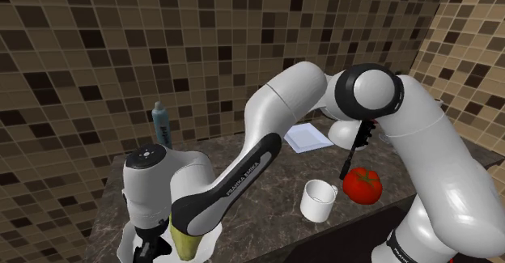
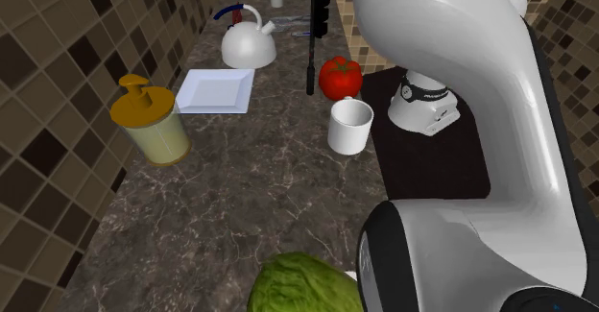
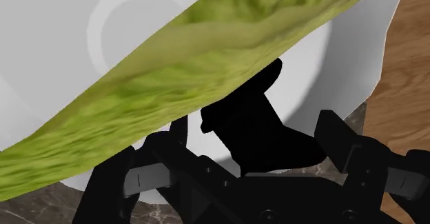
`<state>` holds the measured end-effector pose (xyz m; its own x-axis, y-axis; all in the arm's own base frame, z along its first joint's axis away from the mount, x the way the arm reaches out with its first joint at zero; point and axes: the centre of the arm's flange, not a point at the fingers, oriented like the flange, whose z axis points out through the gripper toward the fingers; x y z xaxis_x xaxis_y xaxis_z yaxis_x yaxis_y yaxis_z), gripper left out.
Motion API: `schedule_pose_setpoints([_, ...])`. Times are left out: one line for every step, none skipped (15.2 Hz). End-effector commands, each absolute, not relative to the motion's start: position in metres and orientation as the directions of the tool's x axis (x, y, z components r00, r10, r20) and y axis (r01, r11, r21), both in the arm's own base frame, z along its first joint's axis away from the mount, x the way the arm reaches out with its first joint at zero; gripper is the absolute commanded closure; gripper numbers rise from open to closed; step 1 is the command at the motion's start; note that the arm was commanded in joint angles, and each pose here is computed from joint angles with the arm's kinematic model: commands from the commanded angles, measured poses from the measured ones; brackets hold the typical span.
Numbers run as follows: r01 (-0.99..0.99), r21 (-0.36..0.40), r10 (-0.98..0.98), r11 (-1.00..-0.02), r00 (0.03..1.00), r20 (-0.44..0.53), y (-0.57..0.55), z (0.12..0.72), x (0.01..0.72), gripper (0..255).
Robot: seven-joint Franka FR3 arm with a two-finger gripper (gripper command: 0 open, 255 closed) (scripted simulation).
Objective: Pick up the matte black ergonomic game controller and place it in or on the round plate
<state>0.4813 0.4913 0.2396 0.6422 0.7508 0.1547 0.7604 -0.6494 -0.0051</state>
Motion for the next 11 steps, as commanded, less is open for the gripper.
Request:
schedule_pose_setpoints([0.755,0.014,0.753,-0.656,0.653,0.082,0.4827,0.2288,0.4835,0])
schedule_pose_setpoints([0.755,0.014,0.753,-0.656,0.653,0.082,0.4827,0.2288,0.4835,0])
schedule_pose_setpoints([0.755,0.014,0.753,-0.656,0.653,0.082,0.4827,0.2288,0.4835,0])
schedule_pose_setpoints([0.755,0.014,0.753,-0.656,0.653,0.082,0.4827,0.2288,0.4835,0])
schedule_pose_setpoints([0.755,0.014,0.753,-0.656,0.653,0.082,0.4828,0.2287,0.4835,0])
schedule_pose_setpoints([0.755,0.013,0.753,-0.656,0.653,0.082,0.4821,0.2301,0.4825,255])
schedule_pose_setpoints([0.755,0.013,0.753,-0.655,0.652,0.082,0.482,0.2294,0.4812,255])
schedule_pose_setpoints([0.755,0.013,0.753,-0.655,0.652,0.082,0.4815,0.2293,0.4809,255])
schedule_pose_setpoints([0.755,0.013,0.753,-0.655,0.652,0.082,0.4808,0.2297,0.4808,255])
schedule_pose_setpoints([0.755,0.013,0.753,-0.655,0.652,0.082,0.4806,0.2296,0.4806,255])
schedule_pose_setpoints([0.755,0.013,0.753,-0.655,0.652,0.082,0.481,0.2298,0.4806,255])
